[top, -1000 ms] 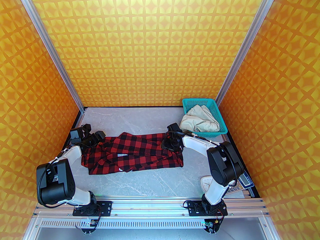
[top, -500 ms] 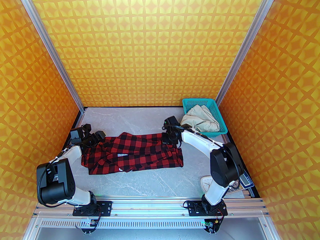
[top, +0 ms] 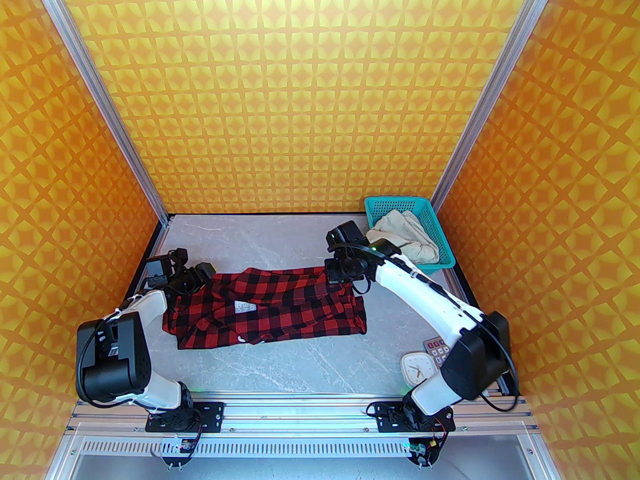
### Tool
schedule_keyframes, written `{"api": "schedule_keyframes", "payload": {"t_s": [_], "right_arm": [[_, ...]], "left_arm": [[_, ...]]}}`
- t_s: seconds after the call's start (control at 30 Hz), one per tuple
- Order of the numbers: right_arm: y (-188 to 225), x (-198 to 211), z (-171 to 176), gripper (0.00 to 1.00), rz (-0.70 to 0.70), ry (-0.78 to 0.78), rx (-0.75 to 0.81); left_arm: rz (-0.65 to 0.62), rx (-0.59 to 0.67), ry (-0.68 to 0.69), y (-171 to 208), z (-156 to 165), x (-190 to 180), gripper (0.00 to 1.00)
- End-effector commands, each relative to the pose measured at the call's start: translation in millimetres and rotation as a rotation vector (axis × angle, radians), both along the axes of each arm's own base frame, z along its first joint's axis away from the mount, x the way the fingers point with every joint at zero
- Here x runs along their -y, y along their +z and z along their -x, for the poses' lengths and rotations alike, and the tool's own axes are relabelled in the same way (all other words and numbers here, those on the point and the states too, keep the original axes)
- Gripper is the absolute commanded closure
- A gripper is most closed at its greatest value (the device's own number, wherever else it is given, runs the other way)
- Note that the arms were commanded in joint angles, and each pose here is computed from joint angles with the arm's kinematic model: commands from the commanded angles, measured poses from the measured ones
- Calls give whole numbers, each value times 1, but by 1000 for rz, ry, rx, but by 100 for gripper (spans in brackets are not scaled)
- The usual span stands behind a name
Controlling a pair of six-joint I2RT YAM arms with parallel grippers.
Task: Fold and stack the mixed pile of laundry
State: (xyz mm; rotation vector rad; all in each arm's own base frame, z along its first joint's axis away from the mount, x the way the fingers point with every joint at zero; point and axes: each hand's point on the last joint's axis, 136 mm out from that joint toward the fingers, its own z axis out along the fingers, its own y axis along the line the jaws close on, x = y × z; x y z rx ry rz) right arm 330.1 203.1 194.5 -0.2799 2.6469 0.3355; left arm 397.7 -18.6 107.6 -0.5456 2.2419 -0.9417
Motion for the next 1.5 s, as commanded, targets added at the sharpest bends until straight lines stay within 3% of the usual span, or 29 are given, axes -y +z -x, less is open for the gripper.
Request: {"api": "schedule_keyframes", "payload": {"t_s": [0.0, 0.3, 0.4, 0.63, 0.9, 1.2, 1.47], "right_arm": [[-6, 4, 13, 100, 41, 7, -21], [-7, -5, -12, 100, 75, -22, -2], [-18, -4, -19, 98, 101, -81, -71], [-45, 11, -26, 100, -85, -278, -228], [-35, 5, 12, 100, -242, -342, -295], [-27, -14, 58, 100, -242, -283, -310], [-34, -5, 87, 100, -232, -313, -320]], "left_arm": [[15, -1, -25, -4, -1, 8, 50], [8, 8, -40, 0, -6, 11, 50], [7, 11, -41, 1, -6, 11, 50], [-4, 42, -42, 9, -4, 11, 50], [-4, 85, -24, 23, -1, 10, 51], [-10, 100, -23, 30, -3, 9, 51], [-12, 99, -33, 27, -2, 11, 50]]}}
